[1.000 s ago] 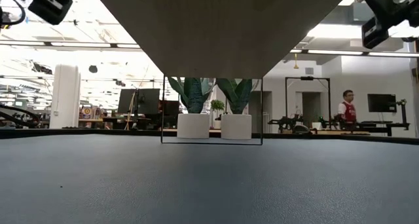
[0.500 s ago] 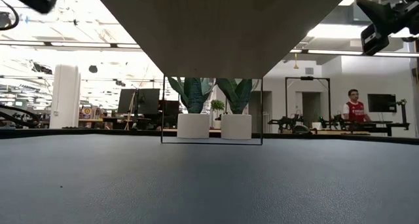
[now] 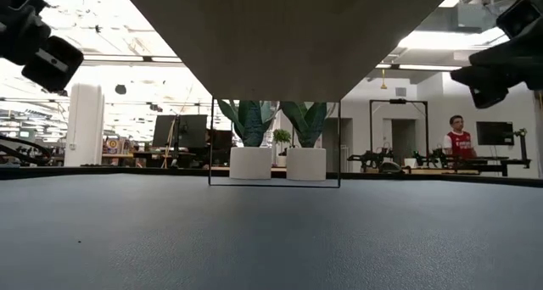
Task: Place and stack bowls onto a shelf
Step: Return to Home Position
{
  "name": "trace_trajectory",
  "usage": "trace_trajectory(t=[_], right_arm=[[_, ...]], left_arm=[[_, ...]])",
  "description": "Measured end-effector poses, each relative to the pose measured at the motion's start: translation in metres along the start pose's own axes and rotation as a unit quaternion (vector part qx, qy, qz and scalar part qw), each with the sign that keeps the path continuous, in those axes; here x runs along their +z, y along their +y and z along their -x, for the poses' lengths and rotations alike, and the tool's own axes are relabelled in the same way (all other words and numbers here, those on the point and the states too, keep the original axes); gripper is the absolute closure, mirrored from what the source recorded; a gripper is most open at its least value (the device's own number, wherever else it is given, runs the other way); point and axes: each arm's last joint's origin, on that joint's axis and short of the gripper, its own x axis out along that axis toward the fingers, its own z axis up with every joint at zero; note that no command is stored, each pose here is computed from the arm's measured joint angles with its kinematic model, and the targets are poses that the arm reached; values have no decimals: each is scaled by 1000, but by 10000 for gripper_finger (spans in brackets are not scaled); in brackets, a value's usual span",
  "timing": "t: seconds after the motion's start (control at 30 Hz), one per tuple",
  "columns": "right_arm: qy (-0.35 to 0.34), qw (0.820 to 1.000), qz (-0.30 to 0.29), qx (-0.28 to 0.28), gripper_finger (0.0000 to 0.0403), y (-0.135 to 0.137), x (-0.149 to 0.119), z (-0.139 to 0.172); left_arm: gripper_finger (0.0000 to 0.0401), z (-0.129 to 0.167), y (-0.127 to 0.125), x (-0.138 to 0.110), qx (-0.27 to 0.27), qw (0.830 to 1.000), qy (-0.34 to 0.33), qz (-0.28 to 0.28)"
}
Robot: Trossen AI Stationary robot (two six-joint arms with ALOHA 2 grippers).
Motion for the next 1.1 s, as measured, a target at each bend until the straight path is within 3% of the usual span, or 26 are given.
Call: trace_trajectory(t=[0.27,0.5,1.1], right_arm=[[15,999,51,-9,214,-1,-3,-2],[16,998,52,-8,214,-1,-3,-2],[18,998,53,-8,214,-1,-3,-2]], left_arm=[[273,0,-2,-2,-32,999,19,-20],[273,0,-1,-2,-28,994,14,-101],[273,0,-1,-2,-31,996,16,-87]])
